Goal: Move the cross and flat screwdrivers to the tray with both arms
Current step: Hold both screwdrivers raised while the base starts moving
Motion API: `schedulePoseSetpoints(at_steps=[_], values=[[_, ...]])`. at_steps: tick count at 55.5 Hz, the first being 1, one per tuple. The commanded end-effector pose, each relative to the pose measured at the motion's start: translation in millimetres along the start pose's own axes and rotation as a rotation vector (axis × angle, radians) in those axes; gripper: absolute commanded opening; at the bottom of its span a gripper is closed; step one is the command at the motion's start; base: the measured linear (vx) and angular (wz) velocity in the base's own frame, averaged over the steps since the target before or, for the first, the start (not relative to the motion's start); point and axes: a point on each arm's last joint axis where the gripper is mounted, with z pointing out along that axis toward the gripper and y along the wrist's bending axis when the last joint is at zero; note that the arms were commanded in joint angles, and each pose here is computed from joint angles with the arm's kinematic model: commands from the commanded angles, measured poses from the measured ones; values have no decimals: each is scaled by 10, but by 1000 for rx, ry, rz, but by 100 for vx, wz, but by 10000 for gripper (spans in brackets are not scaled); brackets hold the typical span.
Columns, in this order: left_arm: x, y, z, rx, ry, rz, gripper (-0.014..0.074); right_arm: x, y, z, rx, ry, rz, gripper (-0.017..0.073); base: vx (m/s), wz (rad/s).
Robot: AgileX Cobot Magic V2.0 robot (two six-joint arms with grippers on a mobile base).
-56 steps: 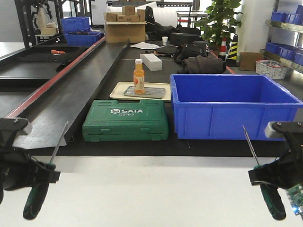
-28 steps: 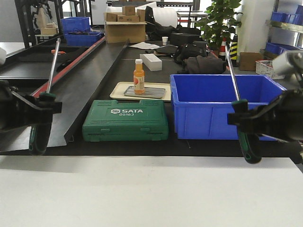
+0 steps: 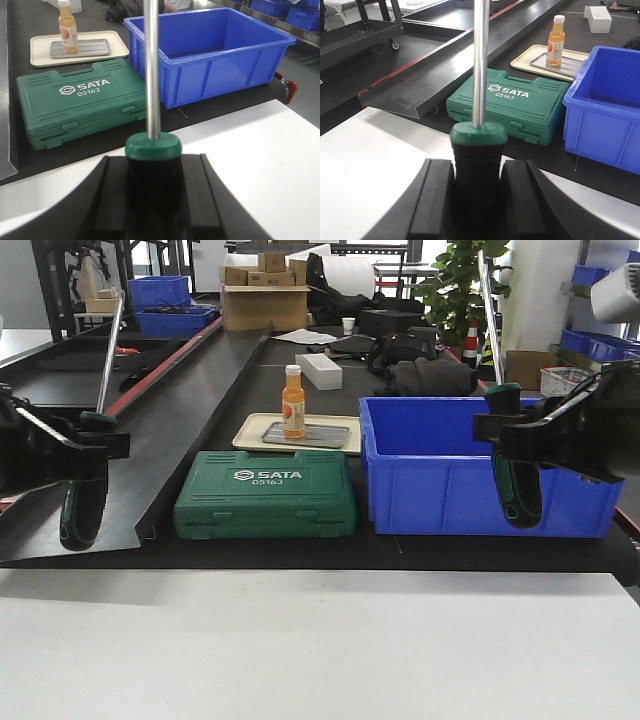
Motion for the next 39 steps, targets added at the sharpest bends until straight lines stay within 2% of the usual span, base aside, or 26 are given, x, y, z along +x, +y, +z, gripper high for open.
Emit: schedulePoseSetpoints(at_steps=[1, 39], values=[[-228, -56, -189, -14, -140, -14, 1, -209, 30, -161, 27, -127, -2, -7, 0, 0], [-228, -56, -189, -14, -140, -14, 3, -213, 35, -161, 22, -131, 8, -7, 0, 0]])
